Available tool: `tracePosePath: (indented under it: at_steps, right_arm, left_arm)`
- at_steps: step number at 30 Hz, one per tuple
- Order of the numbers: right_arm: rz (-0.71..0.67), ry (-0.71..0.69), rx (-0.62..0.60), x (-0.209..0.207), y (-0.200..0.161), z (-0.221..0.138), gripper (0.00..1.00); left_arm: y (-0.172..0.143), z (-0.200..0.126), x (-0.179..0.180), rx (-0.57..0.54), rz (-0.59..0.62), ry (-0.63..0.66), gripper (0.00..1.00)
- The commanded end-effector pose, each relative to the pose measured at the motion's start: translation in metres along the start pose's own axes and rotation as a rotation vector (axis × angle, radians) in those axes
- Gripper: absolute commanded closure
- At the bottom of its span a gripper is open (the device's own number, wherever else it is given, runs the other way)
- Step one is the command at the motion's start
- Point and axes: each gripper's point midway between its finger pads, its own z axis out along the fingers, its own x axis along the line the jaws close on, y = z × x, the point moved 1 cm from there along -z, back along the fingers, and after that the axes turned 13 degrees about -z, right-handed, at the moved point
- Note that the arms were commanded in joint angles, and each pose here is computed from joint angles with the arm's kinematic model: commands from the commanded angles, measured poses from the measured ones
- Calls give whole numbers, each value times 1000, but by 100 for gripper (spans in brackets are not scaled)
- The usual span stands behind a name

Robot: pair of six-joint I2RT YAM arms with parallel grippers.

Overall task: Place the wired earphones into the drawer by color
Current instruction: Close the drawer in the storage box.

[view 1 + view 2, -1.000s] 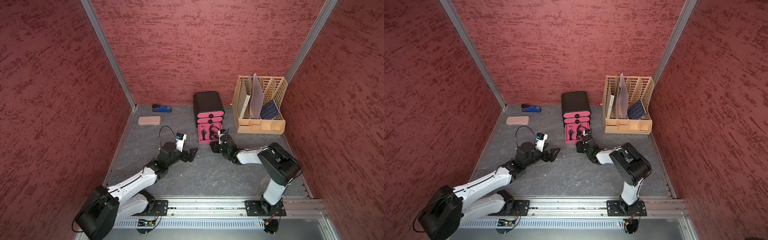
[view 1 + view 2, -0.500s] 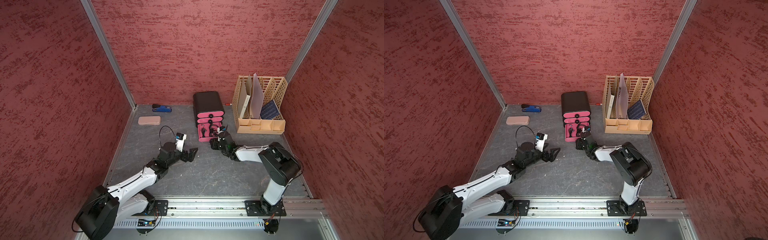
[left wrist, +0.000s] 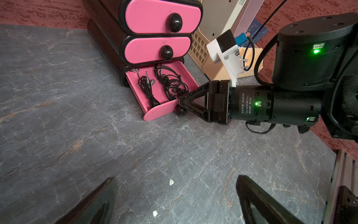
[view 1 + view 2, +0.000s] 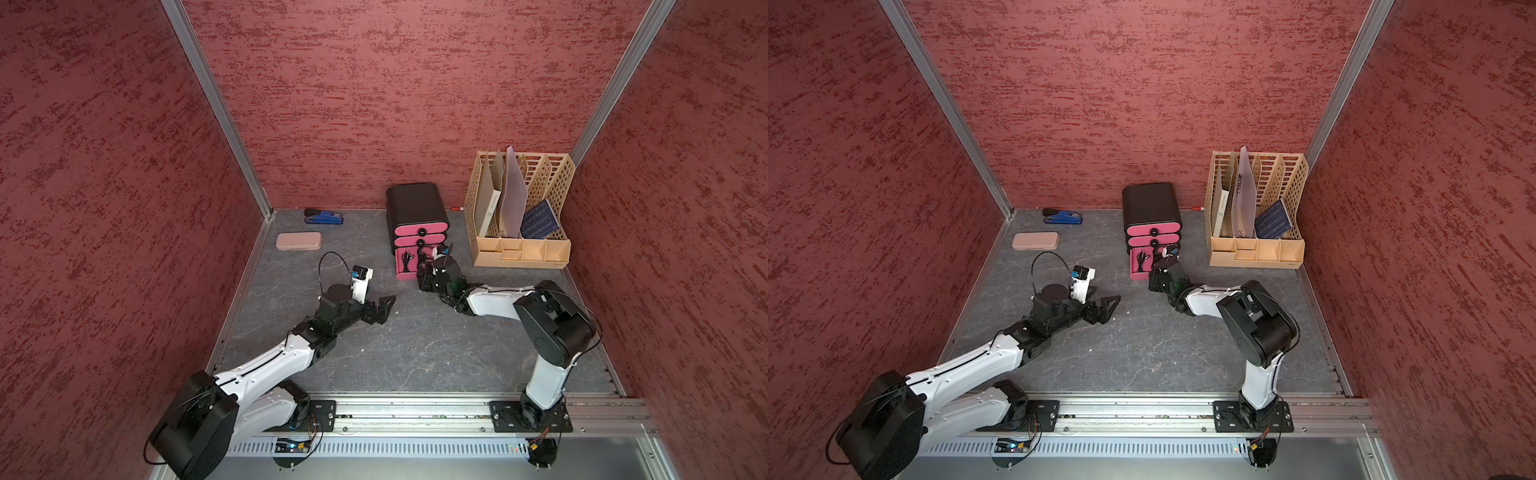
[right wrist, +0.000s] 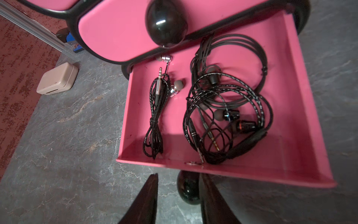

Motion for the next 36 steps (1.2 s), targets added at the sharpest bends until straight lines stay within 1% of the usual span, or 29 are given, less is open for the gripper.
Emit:
tracePosePath:
  at_steps: [1,8,30,36]
  right_arm:
    - [-10,-11,-46,0,16,1,60]
    - [-21,-24,-54,-2,19,-1,60]
    - [-49,-40,-113,-6,49,26,59]
    - [-42,-10,-121,-2,49,19,59]
  left_arm:
    - [16,-1,-5,-44,21,-5,0]
    - [16,-1,-5,-45,20,-8,0]
    - [15,0,-3,-44,18,-2,0]
    - [15,0,-3,-44,18,-3,0]
